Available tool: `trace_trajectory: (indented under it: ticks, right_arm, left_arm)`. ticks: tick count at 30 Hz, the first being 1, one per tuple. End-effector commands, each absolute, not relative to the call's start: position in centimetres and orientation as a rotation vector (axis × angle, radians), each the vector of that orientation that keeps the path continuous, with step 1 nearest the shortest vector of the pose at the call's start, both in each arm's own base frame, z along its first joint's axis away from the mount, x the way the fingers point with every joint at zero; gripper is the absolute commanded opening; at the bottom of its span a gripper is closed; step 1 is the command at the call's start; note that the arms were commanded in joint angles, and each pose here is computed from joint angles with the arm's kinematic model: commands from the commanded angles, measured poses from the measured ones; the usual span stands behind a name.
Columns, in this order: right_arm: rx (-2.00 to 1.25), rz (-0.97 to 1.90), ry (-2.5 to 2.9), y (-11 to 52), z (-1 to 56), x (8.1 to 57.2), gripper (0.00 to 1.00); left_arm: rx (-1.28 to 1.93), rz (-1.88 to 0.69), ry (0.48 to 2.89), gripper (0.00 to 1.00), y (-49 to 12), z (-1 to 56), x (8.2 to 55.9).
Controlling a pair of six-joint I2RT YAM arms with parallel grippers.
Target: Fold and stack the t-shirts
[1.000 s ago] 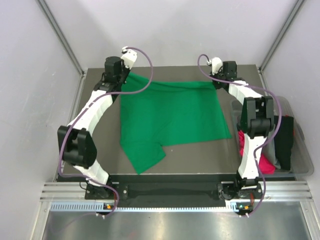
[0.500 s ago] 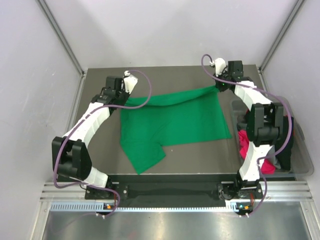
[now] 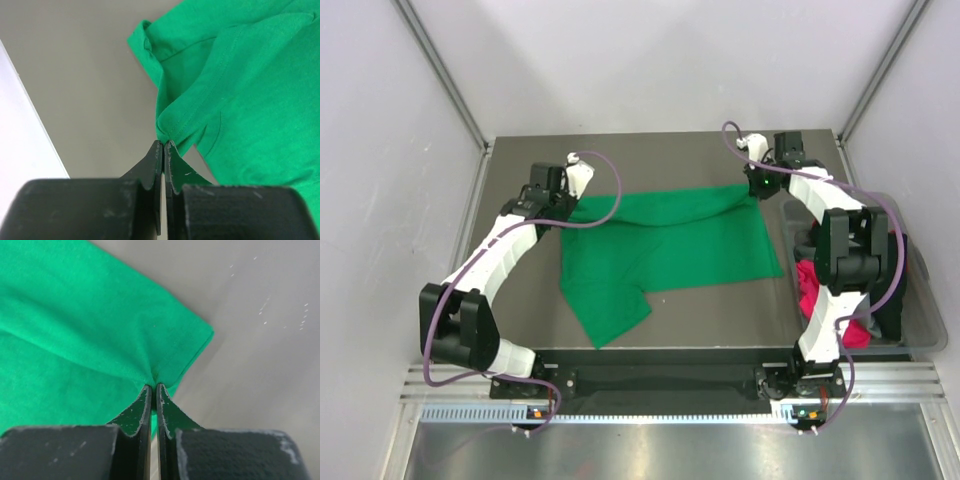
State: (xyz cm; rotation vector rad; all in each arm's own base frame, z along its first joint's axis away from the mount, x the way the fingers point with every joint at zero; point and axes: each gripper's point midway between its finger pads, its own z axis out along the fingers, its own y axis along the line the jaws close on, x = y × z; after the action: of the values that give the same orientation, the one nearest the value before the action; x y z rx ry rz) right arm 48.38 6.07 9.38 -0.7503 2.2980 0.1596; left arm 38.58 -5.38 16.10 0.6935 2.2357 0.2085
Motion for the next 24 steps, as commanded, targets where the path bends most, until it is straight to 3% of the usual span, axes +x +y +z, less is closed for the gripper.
trace_trajectory:
  ticks: [1,15,24]
  right_arm:
    - [-0.758,0.175,2.246,6.2,12.3,47.9,0.0]
    - [-0.768,0.197,2.253,6.6,11.9,47.3,0.0]
    - [-0.717,0.204,2.122,7.3,18.5,48.1,0.0]
  left_arm:
    - [0.681,0.193,2.215,0.0,-5.6,16.4,38.5]
    - [0.68,0.205,2.245,0.0,-5.2,14.8,37.7]
    - [0.478,0.226,2.035,0.0,-5.3,23.8,41.1]
